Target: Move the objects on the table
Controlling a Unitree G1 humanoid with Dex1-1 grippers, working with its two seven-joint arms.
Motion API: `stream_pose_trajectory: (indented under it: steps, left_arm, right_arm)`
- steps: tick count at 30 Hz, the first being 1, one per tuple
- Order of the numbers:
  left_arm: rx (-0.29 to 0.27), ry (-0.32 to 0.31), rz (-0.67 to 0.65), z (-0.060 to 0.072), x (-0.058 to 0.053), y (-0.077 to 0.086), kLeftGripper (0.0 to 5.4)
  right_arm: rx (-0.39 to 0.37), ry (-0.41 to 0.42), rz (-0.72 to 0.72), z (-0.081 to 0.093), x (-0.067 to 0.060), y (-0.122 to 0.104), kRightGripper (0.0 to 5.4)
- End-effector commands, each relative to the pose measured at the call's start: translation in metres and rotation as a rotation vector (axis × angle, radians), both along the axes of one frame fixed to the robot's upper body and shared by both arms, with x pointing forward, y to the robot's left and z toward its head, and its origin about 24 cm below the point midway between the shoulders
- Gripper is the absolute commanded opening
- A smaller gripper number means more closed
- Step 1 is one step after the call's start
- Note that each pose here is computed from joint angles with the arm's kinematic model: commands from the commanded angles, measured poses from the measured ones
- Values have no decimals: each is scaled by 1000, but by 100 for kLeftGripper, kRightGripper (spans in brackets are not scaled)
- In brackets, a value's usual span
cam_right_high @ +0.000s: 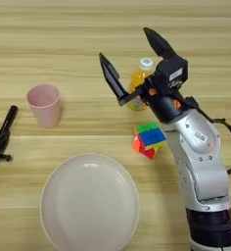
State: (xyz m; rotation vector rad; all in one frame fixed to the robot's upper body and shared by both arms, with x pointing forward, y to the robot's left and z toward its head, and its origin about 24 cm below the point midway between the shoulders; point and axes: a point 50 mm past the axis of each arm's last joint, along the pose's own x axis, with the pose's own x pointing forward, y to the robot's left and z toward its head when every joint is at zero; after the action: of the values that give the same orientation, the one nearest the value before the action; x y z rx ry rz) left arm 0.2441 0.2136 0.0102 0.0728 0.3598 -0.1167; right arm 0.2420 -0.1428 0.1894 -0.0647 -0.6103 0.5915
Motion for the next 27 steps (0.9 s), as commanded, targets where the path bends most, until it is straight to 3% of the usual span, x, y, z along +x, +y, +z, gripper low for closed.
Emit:
stream_pose_trajectory:
  steps: [1,10,27]
  left_arm:
    - [21,-10,-11,-1,0,-1,159]
    - [33,-47,-16,0,4,-2,284]
    - [5,-155,-5,6,4,-7,450]
  right_arm:
    - [-8,-15,-4,1,1,0,540]
    - [-4,-18,-7,0,3,0,540]
    - [6,-19,-5,-4,6,-1,540]
